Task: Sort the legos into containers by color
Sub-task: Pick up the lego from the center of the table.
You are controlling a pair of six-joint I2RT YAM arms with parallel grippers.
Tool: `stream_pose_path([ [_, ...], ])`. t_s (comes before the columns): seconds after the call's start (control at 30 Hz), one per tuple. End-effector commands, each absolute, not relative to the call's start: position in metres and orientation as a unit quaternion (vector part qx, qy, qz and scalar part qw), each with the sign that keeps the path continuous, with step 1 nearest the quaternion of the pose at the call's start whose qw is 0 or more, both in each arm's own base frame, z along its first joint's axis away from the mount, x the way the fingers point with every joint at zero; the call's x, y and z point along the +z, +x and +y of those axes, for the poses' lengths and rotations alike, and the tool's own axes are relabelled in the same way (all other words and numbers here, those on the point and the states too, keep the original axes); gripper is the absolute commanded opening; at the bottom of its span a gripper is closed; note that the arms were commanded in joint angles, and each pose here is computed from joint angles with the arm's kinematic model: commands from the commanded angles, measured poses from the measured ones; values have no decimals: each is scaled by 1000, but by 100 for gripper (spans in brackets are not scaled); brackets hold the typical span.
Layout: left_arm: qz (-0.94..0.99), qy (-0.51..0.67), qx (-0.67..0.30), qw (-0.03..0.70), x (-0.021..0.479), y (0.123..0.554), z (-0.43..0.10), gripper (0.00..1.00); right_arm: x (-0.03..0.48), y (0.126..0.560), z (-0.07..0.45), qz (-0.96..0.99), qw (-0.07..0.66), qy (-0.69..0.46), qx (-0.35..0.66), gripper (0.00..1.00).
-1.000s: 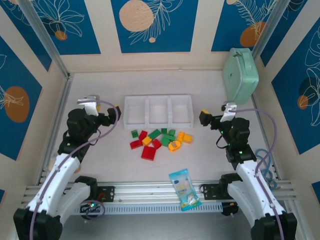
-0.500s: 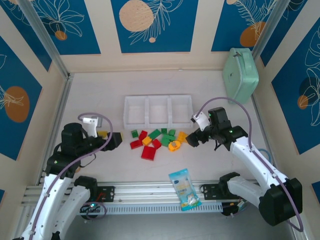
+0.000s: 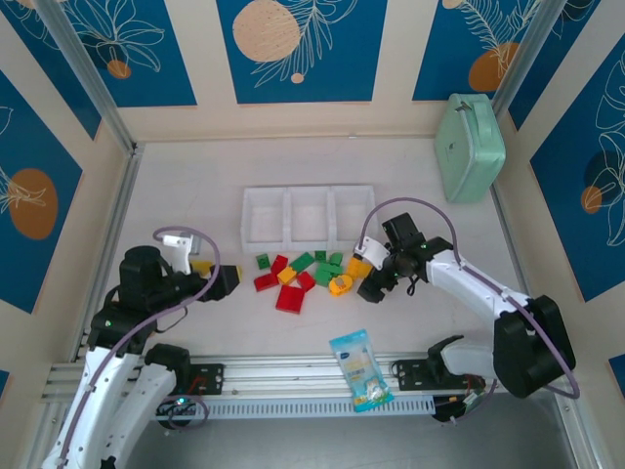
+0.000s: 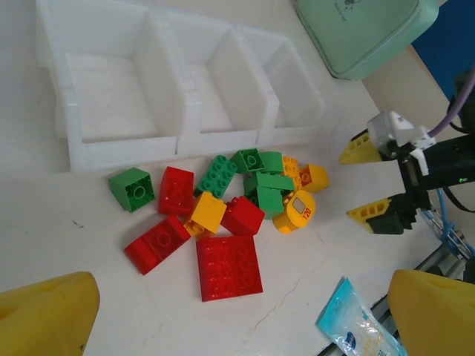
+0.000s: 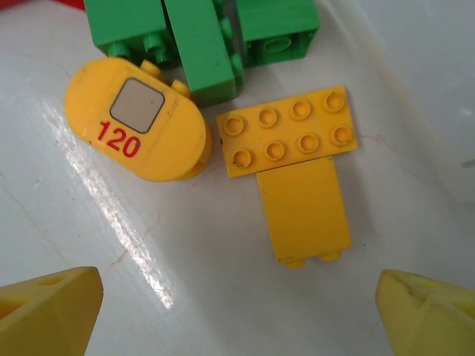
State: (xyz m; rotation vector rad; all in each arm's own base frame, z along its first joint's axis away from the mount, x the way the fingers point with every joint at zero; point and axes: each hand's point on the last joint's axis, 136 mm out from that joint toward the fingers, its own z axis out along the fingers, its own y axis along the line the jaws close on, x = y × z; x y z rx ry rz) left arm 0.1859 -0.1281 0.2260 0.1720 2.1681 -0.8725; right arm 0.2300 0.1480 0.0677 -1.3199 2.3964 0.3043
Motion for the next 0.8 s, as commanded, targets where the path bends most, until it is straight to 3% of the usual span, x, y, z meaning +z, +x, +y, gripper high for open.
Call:
stream_pose_path([
  [0.0,850,77,-344,392,224,183,-130,99,72,239,152,843,198,-488,113,94],
  [0.67,847,77,-343,398,223,186,-130,99,40,267,159,851,157,-492,92,90],
  [0.77,842,83,-348,403,224,186,-131,99,33,269,159,855,143,-491,86,85],
])
